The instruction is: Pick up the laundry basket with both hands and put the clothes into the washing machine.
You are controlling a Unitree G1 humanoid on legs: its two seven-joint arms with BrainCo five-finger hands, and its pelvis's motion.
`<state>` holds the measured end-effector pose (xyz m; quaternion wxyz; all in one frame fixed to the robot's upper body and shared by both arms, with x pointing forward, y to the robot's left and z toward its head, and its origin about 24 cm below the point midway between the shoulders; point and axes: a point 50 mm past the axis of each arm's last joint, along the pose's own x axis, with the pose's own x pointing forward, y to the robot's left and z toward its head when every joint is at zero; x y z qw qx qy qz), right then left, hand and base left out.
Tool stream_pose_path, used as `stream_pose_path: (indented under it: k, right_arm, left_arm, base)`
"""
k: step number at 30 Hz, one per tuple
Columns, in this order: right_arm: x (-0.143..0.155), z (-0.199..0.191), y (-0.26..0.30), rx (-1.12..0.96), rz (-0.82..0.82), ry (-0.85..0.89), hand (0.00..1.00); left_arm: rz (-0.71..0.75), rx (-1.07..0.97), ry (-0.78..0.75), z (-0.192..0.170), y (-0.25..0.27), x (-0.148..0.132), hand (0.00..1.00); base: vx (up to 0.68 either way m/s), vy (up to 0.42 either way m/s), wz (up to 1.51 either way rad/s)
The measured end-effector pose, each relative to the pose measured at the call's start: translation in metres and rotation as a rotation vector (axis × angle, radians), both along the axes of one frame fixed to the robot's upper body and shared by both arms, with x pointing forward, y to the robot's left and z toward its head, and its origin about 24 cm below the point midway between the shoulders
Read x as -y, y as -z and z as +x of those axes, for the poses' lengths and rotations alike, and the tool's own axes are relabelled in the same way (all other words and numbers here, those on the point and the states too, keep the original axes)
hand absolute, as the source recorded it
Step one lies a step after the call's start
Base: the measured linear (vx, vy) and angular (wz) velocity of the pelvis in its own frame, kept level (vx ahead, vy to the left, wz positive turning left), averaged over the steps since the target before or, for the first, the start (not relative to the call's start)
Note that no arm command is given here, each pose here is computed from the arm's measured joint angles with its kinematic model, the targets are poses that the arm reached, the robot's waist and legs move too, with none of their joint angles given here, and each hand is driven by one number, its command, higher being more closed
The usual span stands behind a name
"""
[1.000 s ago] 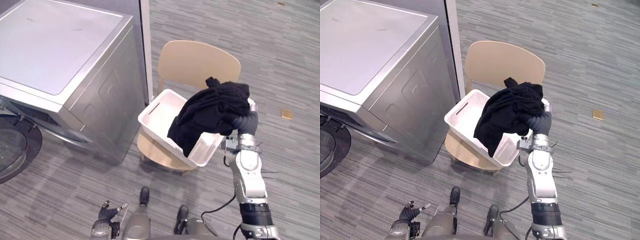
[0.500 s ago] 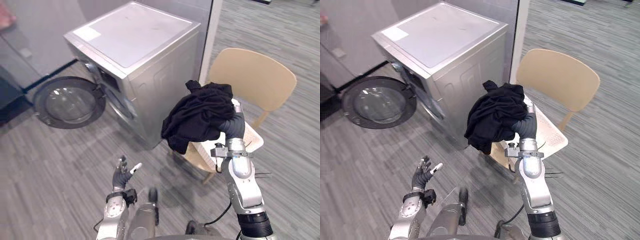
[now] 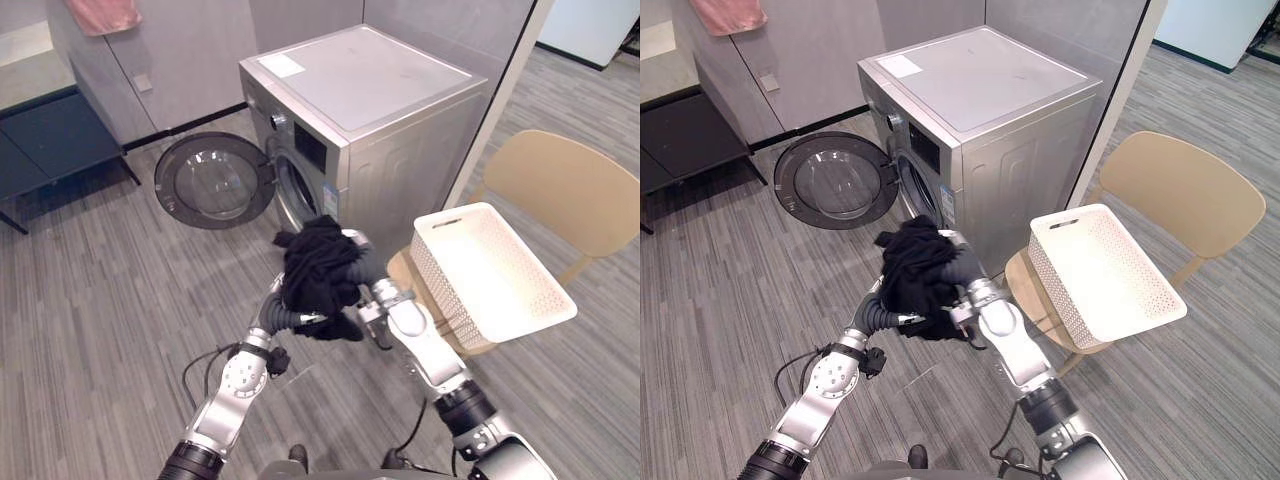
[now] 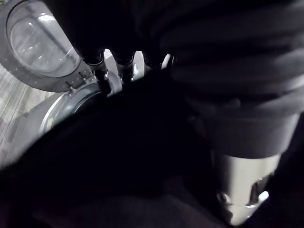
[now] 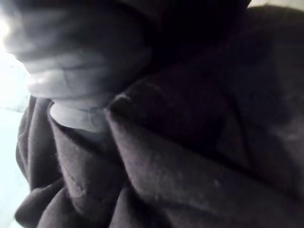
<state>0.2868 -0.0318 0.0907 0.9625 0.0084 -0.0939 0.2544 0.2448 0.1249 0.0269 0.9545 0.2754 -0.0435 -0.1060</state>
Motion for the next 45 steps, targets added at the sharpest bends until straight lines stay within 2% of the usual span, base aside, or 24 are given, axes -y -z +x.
stream_pose_path:
  k: [1,3,4,8,15,18,21,23,26,29,30,31,34,37,41,45]
  right_arm:
    - [-0.003,-0.001,0.002,-0.019,0.015,-0.010,1.00]
    - [-0.005,-0.002,0.004,-0.046,0.047,-0.028,1.00]
    - [-0.007,-0.004,0.004,-0.061,0.064,-0.042,0.00]
    - [-0.013,-0.007,0.006,-0.101,0.112,-0.078,0.00]
    - [-0.013,-0.015,0.008,-0.107,0.127,-0.099,0.00]
    - [0.002,-0.021,0.008,-0.082,0.132,-0.066,0.00]
    - [0.027,-0.019,0.007,0.004,0.021,0.050,0.00]
    - [0.053,-0.017,0.007,0.076,-0.110,0.176,0.00]
    - [0.083,-0.021,0.017,0.070,-0.196,0.305,0.00]
    - [0.124,-0.036,0.040,-0.013,-0.281,0.469,0.00]
    - [0.153,-0.049,0.058,-0.097,-0.320,0.589,0.00]
    - [0.163,-0.054,0.066,-0.139,-0.331,0.633,0.00]
    - [0.213,-0.083,0.114,-0.413,-0.357,0.859,0.00]
    - [0.242,-0.124,0.156,-0.671,-0.376,1.004,0.00]
    - [0.247,-0.178,0.202,-0.984,-0.371,1.061,0.00]
    - [0.241,-0.204,0.222,-1.139,-0.364,1.051,0.00]
  left_arm:
    - [0.021,0.008,0.006,0.002,0.000,0.002,1.00]
    - [0.077,0.031,-0.001,0.007,0.000,0.005,1.00]
    - [0.110,0.044,-0.012,0.009,0.000,0.006,1.00]
    - [0.162,0.054,-0.059,0.014,0.002,0.003,1.00]
    - [0.127,0.040,-0.145,0.015,0.006,-0.006,1.00]
    - [0.025,-0.004,-0.238,0.011,0.011,-0.014,1.00]
    - [-0.048,-0.047,-0.344,0.003,0.018,-0.030,1.00]
    - [-0.081,-0.079,-0.430,-0.005,0.025,-0.048,1.00]
    - [-0.106,-0.120,-0.519,-0.018,0.034,-0.068,1.00]
    - [-0.157,-0.191,-0.648,-0.041,0.049,-0.093,1.00]
    - [-0.185,-0.249,-0.722,-0.056,0.061,-0.106,1.00]
    - [-0.195,-0.270,-0.741,-0.061,0.065,-0.111,1.00]
    - [-0.209,-0.377,-0.854,-0.087,0.084,-0.132,1.00]
    - [-0.213,-0.485,-0.920,-0.107,0.102,-0.143,1.00]
    - [-0.209,-0.644,-0.956,-0.133,0.126,-0.144,1.00]
    - [-0.212,-0.770,-0.958,-0.151,0.145,-0.138,1.00]
  base:
    - [-0.10,0.007,0.01]
    - [-0.13,-0.011,0.00]
    - [-0.09,-0.021,0.00]
    - [-0.06,-0.039,0.01]
    - [-0.01,-0.028,0.00]
    - [0.03,0.007,-0.03]
    - [0.03,0.020,-0.03]
    - [0.01,0.034,0.01]
    - [0.01,0.024,0.01]
    - [0.00,0.012,0.01]
    - [0.00,0.000,0.00]
    - [0.01,0.032,0.02]
    - [0.00,0.000,0.00]
    - [0.00,0.014,-0.02]
    - [0.00,0.000,0.00]
    - [0.00,0.035,-0.09]
